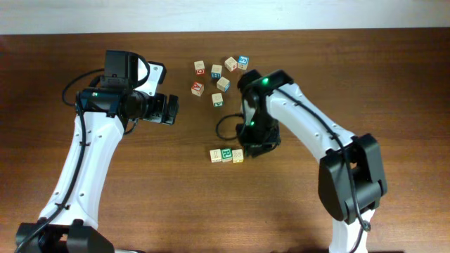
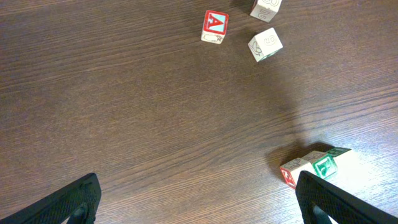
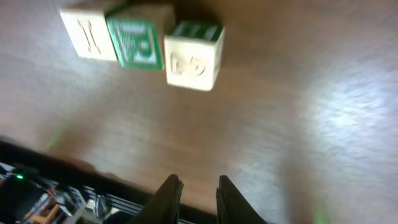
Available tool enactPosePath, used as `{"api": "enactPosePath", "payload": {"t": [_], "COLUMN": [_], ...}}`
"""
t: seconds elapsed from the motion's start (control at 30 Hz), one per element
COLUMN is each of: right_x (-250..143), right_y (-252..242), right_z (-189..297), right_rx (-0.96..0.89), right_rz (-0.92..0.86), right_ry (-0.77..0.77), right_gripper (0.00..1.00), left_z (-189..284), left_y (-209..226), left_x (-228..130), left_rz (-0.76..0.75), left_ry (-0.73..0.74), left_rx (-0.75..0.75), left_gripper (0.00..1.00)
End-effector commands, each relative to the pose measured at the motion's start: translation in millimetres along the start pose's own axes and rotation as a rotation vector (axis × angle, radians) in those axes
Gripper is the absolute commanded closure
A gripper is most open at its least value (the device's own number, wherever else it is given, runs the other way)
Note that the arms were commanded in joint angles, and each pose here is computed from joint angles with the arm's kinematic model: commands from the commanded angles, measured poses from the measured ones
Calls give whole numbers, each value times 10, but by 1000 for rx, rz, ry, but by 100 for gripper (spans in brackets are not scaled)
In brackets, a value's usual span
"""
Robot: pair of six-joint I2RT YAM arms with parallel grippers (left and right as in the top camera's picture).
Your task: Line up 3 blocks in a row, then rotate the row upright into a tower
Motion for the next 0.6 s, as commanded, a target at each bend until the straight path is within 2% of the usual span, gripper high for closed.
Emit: {"api": "enactPosePath", "payload": {"t": [0.0,0.13,0.3,0.4,0.57], "right_x": [-171,-193,-63,-35,56], "right_y": [119,163,133,117,82], "right_z": [-234,-454,-641,-664,-644], "right_rx": [-72,-176,-205,-205,-245], "right_rz": [-10,-25,19,43,81], "right_ry": [39,-17,-102,-111,-161], "right_gripper": [79,79,80,89,93], "left_z": [35,37,37,37,37], "left_y": [-24,-24,-24,-24,-24], "left_x": [66,66,66,66,66], "left_rz": [6,6,6,6,6], "left_ry": [-19,-19,-19,-19,-19], "left_rx": [-13,-13,-13,-13,-13], "left_gripper": [1,1,1,1,1]}}
Point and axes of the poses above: each gripper's point midway between its finger pads, its own z axis back along the fingers, its own y axis along the line the jaws close on, x = y × z, the point moved 4 cm from there along z, back along the fingers, and after that the axes turned 4 degrees about -z, right-handed, at the moved point
